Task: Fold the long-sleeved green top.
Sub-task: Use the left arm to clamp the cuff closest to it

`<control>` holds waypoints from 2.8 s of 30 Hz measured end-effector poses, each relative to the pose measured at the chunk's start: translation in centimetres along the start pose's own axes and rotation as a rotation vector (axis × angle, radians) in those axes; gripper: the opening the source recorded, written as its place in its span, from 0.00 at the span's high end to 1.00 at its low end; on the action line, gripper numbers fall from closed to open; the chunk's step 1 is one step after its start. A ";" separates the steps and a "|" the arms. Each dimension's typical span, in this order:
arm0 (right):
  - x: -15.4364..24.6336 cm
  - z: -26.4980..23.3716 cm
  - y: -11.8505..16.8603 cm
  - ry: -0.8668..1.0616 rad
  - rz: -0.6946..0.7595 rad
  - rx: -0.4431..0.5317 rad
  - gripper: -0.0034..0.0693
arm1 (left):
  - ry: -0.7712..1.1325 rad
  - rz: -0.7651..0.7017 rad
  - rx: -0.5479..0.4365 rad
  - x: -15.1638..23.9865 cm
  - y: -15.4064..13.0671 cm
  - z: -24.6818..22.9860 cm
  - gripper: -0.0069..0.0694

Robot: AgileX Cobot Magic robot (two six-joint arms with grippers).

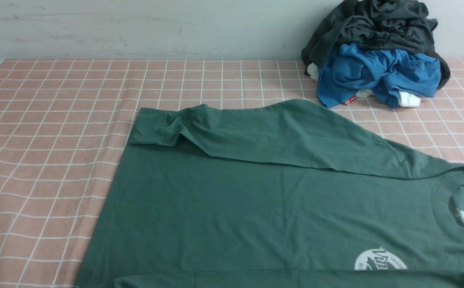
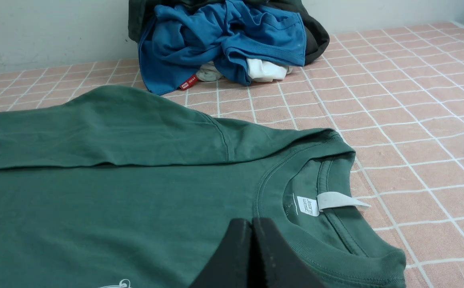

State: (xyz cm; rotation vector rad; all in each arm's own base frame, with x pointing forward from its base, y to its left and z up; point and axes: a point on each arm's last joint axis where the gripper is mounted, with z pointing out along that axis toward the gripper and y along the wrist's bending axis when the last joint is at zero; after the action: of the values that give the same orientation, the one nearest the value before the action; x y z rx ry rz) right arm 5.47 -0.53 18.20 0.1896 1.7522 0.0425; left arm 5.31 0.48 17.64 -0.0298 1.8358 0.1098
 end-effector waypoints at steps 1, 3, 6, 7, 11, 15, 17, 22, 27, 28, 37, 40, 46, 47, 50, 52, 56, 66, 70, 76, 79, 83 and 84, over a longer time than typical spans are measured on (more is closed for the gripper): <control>0.0 0.0 0.0 0.000 0.000 0.000 0.97 | 0.000 0.000 0.000 0.0 0.0 0.0 0.91; 0.0 0.0 0.0 0.000 0.000 0.000 0.97 | 0.000 0.000 0.000 0.0 0.0 0.0 0.91; 0.0 0.0 0.0 0.000 0.000 0.000 0.97 | 0.000 0.000 0.000 0.0 0.0 0.0 0.91; 0.0 0.0 0.0 0.000 0.000 0.000 0.97 | 0.000 0.000 0.000 0.0 0.0 0.0 0.91; 0.0 0.0 0.0 0.000 0.000 0.000 0.97 | 0.000 0.000 0.000 0.0 0.0 0.0 0.91; 0.0 0.0 0.0 0.000 0.000 0.000 0.97 | 0.000 0.000 0.000 0.0 0.0 0.0 0.91; 0.0 0.0 0.0 0.000 0.000 0.000 0.97 | 0.000 0.000 0.000 0.0 0.0 0.0 0.91; 0.0 0.0 0.0 0.000 0.000 0.000 0.97 | 0.000 -0.001 0.000 0.0 0.0 0.0 0.91; 0.0 0.0 0.0 0.000 0.000 0.000 0.97 | 0.000 -0.001 0.000 0.0 0.0 0.0 0.91; 0.0 0.0 0.0 0.000 0.000 0.000 0.97 | 0.000 -0.001 0.000 0.0 0.0 0.0 0.91; 0.0 0.0 0.0 0.000 0.000 0.000 0.97 | -0.002 0.009 0.038 0.0 -0.2 0.0 0.91; 0.0 0.0 0.0 0.000 0.000 0.000 0.97 | -0.003 0.013 0.050 0.0 -0.3 0.0 0.91; 0.0 0.0 0.0 0.000 0.002 0.000 0.97 | -0.003 0.013 0.050 0.0 -0.3 0.0 0.91; 0.0 0.0 0.0 0.000 0.003 0.000 0.97 | -0.003 0.013 0.050 0.0 -0.3 0.0 0.91; 0.0 0.0 0.0 0.000 0.006 0.000 0.97 | -0.003 0.013 0.050 0.0 -0.3 0.0 0.91; 0.0 0.0 0.0 0.000 0.007 0.000 0.97 | -0.003 0.013 0.050 0.0 -0.3 0.0 0.91; 0.0 0.0 0.0 0.000 0.007 0.000 0.97 | -0.003 0.013 0.050 0.0 -0.3 0.0 0.91; 0.0 0.0 0.0 0.000 0.023 0.000 0.97 | -0.003 0.023 0.048 0.0 -0.3 0.0 0.91; 0.0 0.0 0.0 0.000 0.053 -0.001 0.97 | -0.020 -0.143 0.076 -0.1 -0.5 0.0 0.91; 0.1 0.0 0.4 0.014 0.387 -0.037 0.97 | -0.010 -0.954 0.229 -0.8 -1.6 -0.1 0.91; 0.1 0.0 0.8 0.040 0.716 -0.087 0.97 | -0.005 -1.099 0.264 -1.0 -1.7 -0.2 0.91; 0.0 -0.1 1.4 0.077 1.083 -0.141 0.97 | -0.015 -1.120 0.271 -1.1 -1.7 -0.2 0.91; -0.1 -0.1 1.4 0.076 1.098 -0.145 0.97 | -0.015 -1.119 0.270 -1.1 -1.7 -0.2 0.91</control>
State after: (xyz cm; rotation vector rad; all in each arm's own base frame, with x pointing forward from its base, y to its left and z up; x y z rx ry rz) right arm 5.53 0.84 18.46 1.0260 1.5180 0.9711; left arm 5.55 -1.29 18.65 -0.8391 1.5700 -0.9087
